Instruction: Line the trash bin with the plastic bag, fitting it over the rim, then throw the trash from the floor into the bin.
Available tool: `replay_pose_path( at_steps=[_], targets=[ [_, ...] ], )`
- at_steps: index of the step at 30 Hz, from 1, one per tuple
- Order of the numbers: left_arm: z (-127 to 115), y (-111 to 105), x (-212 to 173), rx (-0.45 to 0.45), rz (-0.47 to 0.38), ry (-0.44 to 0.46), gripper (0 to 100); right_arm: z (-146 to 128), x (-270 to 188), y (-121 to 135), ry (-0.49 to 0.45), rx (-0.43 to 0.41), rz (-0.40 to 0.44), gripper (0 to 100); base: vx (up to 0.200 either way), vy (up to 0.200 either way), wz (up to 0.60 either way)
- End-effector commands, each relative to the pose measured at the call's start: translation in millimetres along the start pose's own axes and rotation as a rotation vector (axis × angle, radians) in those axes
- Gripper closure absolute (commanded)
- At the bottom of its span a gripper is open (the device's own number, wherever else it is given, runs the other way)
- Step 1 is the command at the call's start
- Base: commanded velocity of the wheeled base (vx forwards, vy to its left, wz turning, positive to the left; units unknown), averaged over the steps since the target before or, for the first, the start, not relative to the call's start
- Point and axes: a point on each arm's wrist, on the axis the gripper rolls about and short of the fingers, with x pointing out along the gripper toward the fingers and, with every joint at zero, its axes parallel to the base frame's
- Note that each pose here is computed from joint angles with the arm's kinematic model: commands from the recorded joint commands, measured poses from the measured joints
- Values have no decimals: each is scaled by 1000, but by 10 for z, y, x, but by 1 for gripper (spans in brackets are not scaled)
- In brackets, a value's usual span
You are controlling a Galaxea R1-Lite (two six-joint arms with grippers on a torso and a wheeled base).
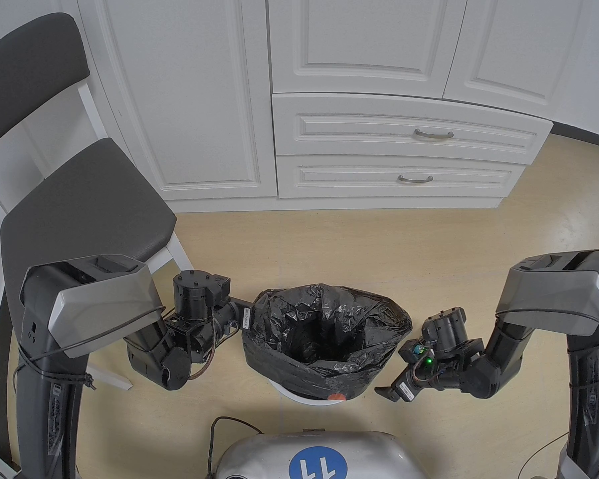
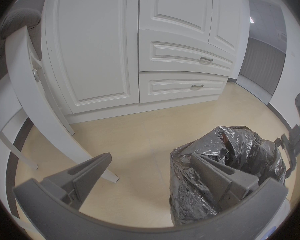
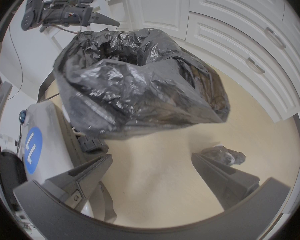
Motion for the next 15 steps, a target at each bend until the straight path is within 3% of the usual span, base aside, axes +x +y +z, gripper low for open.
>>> replay_pose_path(
  at_steps=[1, 12, 15],
  targets=[
    [-10, -77, -53, 4, 0, -12, 0, 51, 349, 51, -14, 53, 9, 0, 0, 0, 0],
    [-26, -89, -91, 1, 6, -36, 0, 130, 460, -456, -85, 226, -101, 0, 0, 0, 0],
    [-18, -85, -111, -19, 9, -44, 0, 184, 558, -602, -126, 331, -130, 0, 0, 0, 0]
  ],
)
